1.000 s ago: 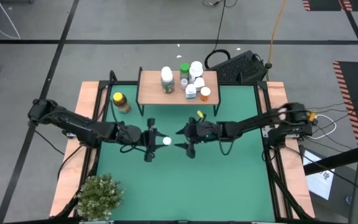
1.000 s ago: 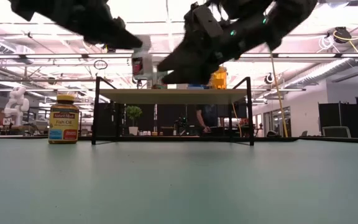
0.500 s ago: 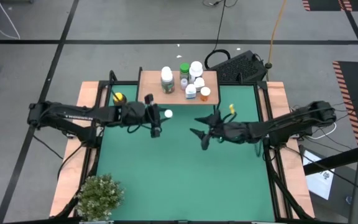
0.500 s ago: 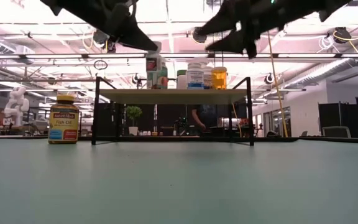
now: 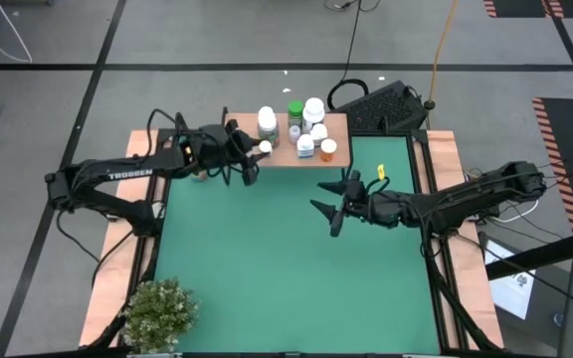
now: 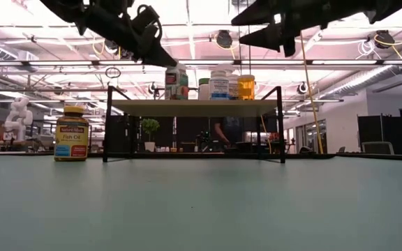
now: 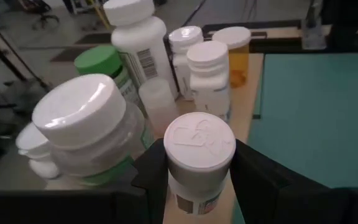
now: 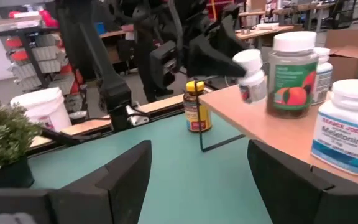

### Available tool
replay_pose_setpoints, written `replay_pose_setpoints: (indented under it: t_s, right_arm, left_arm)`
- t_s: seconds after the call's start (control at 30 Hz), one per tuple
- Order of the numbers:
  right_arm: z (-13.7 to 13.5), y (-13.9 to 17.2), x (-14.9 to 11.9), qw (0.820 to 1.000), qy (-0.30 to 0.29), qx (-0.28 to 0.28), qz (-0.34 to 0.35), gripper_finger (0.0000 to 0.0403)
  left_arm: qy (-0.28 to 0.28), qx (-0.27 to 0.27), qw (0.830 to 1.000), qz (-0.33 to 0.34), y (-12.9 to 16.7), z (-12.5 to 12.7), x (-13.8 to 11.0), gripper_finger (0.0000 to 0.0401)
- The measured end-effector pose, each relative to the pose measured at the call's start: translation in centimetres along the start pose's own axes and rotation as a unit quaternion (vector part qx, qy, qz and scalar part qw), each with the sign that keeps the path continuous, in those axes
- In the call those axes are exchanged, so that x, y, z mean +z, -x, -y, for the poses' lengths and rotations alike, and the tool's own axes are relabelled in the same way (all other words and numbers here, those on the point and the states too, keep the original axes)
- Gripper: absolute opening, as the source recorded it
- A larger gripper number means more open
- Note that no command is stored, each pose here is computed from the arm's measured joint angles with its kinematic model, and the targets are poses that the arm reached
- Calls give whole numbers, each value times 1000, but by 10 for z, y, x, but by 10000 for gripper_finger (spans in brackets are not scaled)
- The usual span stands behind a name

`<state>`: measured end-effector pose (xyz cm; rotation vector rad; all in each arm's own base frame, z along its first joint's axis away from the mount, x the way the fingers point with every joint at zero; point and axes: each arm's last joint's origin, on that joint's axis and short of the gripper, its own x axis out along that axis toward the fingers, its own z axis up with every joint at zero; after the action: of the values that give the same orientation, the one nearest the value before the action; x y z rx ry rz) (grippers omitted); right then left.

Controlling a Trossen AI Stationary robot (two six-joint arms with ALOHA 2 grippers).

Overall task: Pick and place medicine bottles onto shelf by color
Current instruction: Put the white medicine bottle on the shelf

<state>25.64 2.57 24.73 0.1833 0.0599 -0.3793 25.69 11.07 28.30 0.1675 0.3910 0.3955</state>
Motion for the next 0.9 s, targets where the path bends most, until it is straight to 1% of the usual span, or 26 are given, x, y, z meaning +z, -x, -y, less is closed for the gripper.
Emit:
replay_pose_setpoints:
  t_s: [0.1,0.2,0.57,0.67,0.77,0.9]
  right_arm:
    - [0,0,2,1000,-9,2,14,258]
    - [-1,0,4,1000,-11,6,23,258]
    - [-1,0,6,999,-15,7,31,258]
    - [-1,0,6,999,-15,8,31,258]
    - [-1,0,6,999,-15,8,31,258]
    - [-1,0,6,999,-14,8,30,258]
  left_arm:
    - [20,-8,1000,13,-3,-9,-1,145]
    - [29,-11,1000,-4,-8,-12,-8,145]
    - [30,-18,999,-28,-30,-9,-21,145]
    - [42,-18,999,-29,-32,-9,-22,146]
    - [44,-18,998,-29,-32,-9,-22,157]
    - [57,-18,998,-30,-29,-9,-21,192]
